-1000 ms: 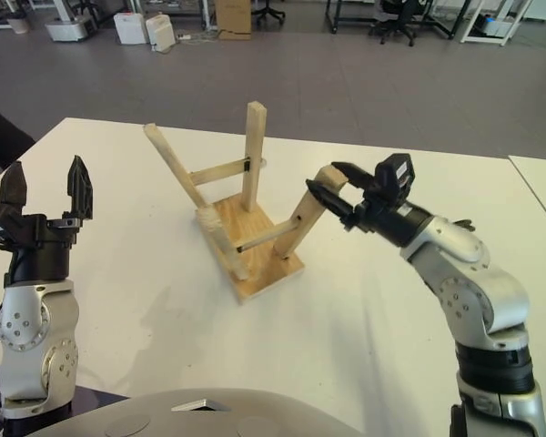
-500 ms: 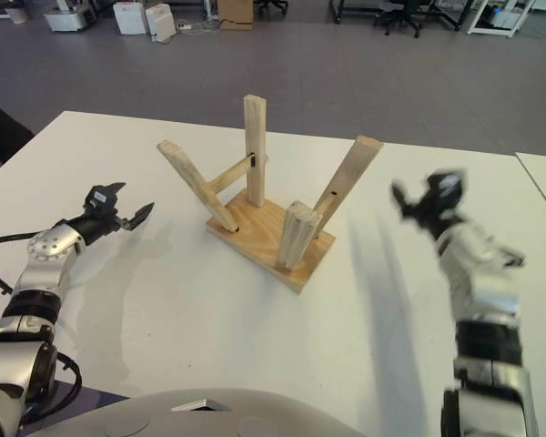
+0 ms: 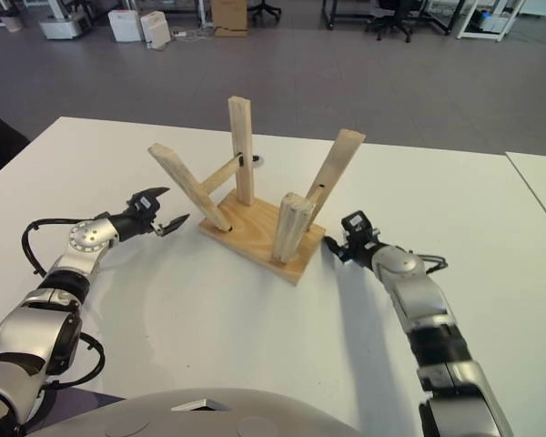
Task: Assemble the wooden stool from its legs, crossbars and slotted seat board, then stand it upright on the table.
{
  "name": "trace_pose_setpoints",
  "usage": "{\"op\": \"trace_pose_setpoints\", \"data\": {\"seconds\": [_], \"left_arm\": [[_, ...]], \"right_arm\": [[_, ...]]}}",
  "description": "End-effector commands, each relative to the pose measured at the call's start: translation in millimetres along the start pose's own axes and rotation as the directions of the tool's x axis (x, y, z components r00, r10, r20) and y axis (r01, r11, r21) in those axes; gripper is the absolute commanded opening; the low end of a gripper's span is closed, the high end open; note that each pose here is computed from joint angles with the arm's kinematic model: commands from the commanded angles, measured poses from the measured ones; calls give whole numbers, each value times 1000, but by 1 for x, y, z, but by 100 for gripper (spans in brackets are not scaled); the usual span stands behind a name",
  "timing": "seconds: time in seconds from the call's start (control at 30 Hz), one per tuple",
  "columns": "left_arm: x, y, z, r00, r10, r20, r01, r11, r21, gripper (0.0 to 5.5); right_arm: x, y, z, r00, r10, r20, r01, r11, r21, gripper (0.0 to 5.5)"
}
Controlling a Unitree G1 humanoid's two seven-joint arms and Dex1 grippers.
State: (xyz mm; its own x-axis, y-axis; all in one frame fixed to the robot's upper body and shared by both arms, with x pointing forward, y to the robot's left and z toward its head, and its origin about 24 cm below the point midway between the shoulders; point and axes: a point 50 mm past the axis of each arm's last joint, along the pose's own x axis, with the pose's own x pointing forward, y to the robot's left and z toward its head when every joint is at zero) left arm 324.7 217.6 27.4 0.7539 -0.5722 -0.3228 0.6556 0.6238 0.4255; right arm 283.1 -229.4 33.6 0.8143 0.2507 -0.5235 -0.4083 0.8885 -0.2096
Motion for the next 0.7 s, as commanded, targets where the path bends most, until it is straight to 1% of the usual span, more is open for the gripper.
{"op": "trace_pose_setpoints", "data": {"seconds": [0.03,0.1,0.13,0.2,0.27,0.33,0.4,0.43,0.5,0.57,0.63,0.67,0.7], "left_arm": [[16,-6,-5,989,2,-147,6,999,53,433],[20,-15,-9,983,-19,-180,27,999,39,433],[24,-22,-7,985,-67,-157,72,997,29,433],[29,-35,2,980,-190,-52,190,982,-8,433],[23,-39,3,966,-252,58,258,957,-133,433],[0,-41,-11,938,-323,129,345,905,-247,433],[-26,-44,-22,921,-354,165,388,875,-288,433],[-34,-44,-24,918,-360,167,394,874,-284,433],[-52,-38,-32,953,-275,131,302,907,-293,433],[-69,-33,-38,979,-164,124,198,912,-360,433],[-85,-34,-37,985,-80,150,135,905,-404,396],[-94,-37,-37,989,-43,140,98,907,-410,373],[-103,-41,-37,994,-13,112,60,905,-422,366]], "right_arm": [[19,-1,13,999,35,41,-33,999,-39,338],[23,3,16,994,87,58,-85,996,-37,338],[23,6,12,992,119,51,-117,992,-39,338],[22,15,3,983,176,49,-175,984,-22,338],[27,28,0,973,226,54,-226,974,2,338],[36,40,-1,971,234,52,-232,972,-37,338],[43,43,5,974,215,73,-212,976,-55,338],[44,41,7,976,200,82,-195,979,-58,338],[40,24,6,984,149,96,-143,988,-64,338],[31,9,0,988,124,96,-120,992,-48,338],[16,-4,-11,989,122,82,-122,992,-4,300],[6,-11,-19,988,139,62,-139,990,-11,273],[-3,-15,-26,984,169,47,-169,986,-11,266]]}}
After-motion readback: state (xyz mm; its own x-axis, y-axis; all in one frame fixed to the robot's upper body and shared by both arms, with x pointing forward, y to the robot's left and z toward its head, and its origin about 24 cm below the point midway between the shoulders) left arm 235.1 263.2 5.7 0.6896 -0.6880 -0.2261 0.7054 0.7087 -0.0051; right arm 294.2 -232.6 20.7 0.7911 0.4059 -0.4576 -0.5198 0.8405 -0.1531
